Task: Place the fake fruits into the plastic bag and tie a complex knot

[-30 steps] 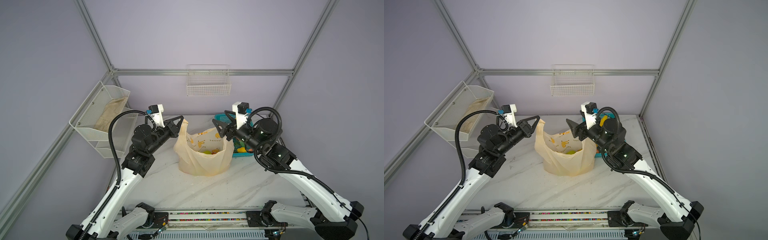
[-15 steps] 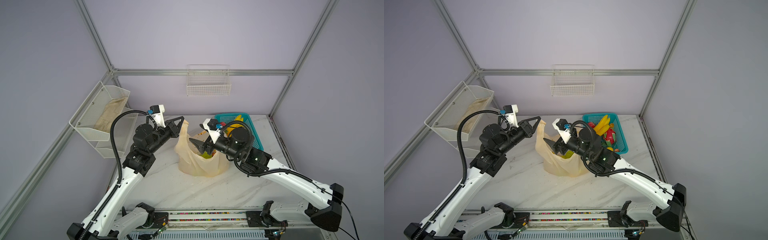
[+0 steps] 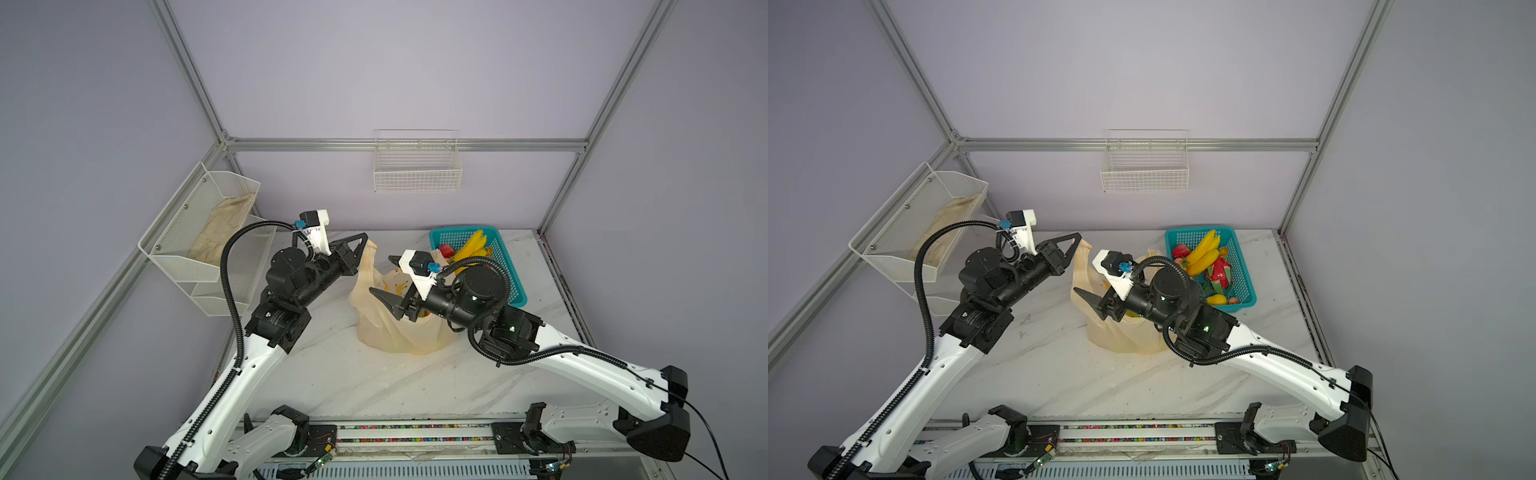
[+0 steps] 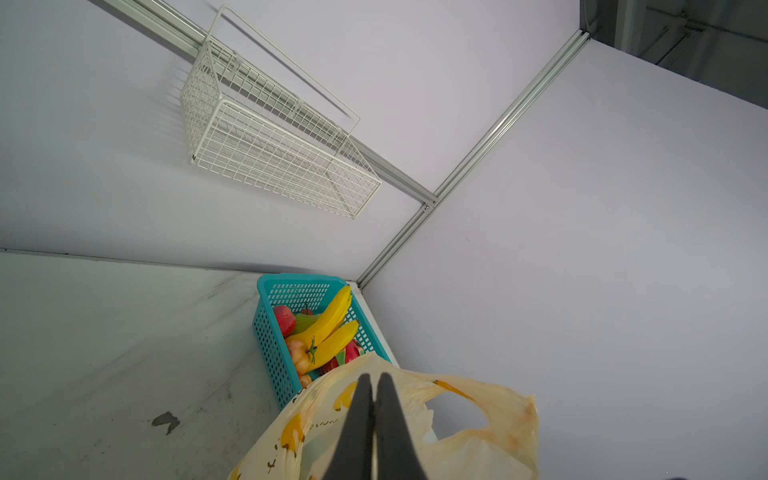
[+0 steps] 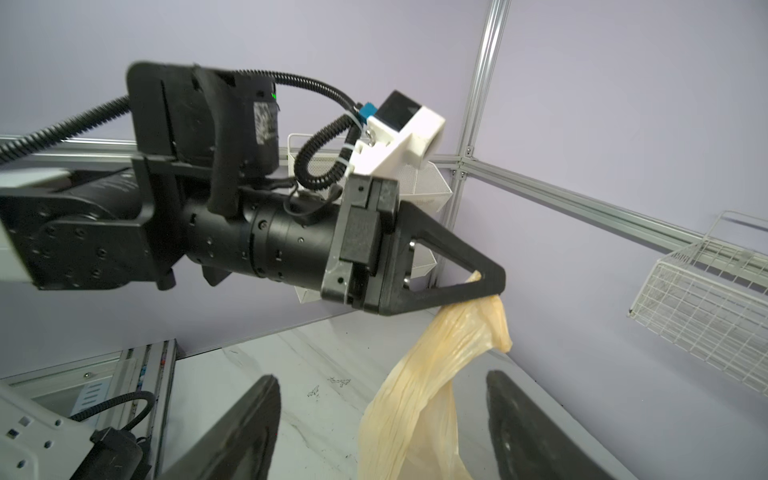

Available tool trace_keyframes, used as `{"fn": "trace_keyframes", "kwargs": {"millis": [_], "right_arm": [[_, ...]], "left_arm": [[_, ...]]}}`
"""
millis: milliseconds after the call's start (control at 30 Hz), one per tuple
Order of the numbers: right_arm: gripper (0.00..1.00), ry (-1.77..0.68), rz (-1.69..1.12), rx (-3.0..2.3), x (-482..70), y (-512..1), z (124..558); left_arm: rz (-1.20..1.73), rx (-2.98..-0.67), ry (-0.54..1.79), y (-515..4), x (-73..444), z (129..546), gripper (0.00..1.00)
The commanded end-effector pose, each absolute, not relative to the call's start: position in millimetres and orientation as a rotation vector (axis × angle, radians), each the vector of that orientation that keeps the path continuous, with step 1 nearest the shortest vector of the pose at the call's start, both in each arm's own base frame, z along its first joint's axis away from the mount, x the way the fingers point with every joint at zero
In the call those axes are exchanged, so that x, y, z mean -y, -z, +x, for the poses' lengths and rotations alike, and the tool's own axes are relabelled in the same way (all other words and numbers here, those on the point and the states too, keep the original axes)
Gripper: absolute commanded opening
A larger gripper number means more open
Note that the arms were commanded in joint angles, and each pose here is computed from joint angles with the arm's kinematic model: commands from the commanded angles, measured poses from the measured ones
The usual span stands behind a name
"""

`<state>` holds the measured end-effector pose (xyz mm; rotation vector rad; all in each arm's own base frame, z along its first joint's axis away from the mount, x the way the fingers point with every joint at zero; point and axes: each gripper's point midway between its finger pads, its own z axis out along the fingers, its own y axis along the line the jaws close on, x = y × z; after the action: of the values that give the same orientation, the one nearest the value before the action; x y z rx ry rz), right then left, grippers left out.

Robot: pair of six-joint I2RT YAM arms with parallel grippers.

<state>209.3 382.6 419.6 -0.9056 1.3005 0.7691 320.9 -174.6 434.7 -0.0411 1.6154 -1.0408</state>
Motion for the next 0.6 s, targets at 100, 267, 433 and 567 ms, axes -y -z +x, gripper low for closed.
{"fn": "trace_keyframes", "kwargs": {"millis": [100, 267, 433, 567], "right_arm": [[0.94, -0.692, -0.85, -1.319, -399, -389, 238], [0.97, -0.692, -0.861, -1.337, -409, -367, 265], [0.97, -0.742, -0.9, -1.329, -416, -355, 275], [0.85, -0.842, -0.97, -1.306, -419, -341, 271]], "left_arm": [[0.005, -1.578, 1.039, -442, 174, 315, 0.0], [0.029, -1.577, 1.052, -443, 177, 313, 0.0], [0.044, -1.576, 1.06, -444, 179, 312, 0.0], [0.043, -1.574, 1.058, -446, 179, 312, 0.0]]}}
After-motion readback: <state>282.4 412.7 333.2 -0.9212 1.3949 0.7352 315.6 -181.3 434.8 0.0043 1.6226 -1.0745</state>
